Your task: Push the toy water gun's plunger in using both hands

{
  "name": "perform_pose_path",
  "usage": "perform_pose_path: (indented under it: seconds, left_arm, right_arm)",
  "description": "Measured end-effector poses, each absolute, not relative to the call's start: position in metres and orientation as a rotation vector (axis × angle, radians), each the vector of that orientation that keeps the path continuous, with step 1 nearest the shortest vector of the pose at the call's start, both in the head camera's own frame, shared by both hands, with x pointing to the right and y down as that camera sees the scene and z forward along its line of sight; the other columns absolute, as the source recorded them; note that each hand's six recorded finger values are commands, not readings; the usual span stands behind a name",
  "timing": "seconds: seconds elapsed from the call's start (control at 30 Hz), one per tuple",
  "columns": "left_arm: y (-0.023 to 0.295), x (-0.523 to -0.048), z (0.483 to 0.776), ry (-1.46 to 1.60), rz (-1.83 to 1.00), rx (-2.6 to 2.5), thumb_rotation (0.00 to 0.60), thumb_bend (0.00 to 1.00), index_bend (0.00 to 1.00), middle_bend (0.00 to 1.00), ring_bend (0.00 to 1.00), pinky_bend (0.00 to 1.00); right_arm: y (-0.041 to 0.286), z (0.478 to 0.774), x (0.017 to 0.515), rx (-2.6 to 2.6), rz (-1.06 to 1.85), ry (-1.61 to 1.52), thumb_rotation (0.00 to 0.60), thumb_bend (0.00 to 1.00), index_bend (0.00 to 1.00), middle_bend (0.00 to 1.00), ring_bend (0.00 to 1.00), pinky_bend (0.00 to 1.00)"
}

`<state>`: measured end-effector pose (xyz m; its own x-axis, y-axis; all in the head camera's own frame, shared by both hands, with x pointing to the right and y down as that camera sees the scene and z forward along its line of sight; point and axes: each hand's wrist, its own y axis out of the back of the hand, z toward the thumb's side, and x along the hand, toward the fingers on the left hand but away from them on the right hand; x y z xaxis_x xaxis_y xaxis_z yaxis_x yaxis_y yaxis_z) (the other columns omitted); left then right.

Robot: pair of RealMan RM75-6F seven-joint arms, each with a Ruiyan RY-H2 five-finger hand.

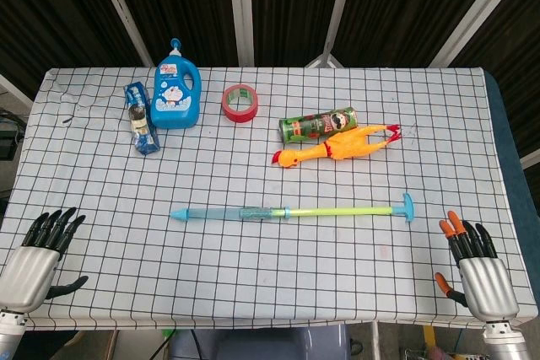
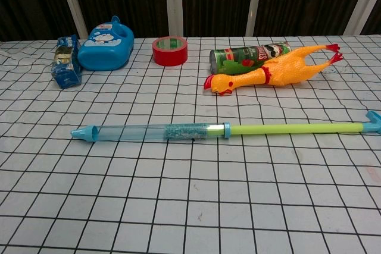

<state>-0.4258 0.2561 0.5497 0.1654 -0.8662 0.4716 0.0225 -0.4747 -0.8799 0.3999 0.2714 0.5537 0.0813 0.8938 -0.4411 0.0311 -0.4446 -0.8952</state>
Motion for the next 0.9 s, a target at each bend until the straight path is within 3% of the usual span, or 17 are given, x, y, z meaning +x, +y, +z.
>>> perform_pose_path:
  seconds: [0.5,0.7,0.9]
  left_arm:
    - [0.256,-0.428,0.546,0.833,-1.415,-1.643,0.6,0.13,0.0,0.0,0.0,0.0]
    - [0.255,-0.431,0.545,0.844,-1.419,-1.637,0.6,0.13,0.0,0.0,0.0,0.0]
    - [0.255,-0.431,0.544,0.843,-1.408,-1.636,0.6,0.13,0.0,0.0,0.0,0.0]
  right_arm:
    - [0.268,0.553,0.39,-1.637,1.407,-0.947,0.6,0.33,0.0,0.01,0.0,0.0]
    - [0.254,0.548,0.371,-1.672,1.269,-0.973,0.6,0.33,0.01,0.1,0.0,0.0]
    - [0.234,0.56,0.353,-1.692,1.249,-0.954,0.6,0.33,0.15,0.24,0.0,0.0]
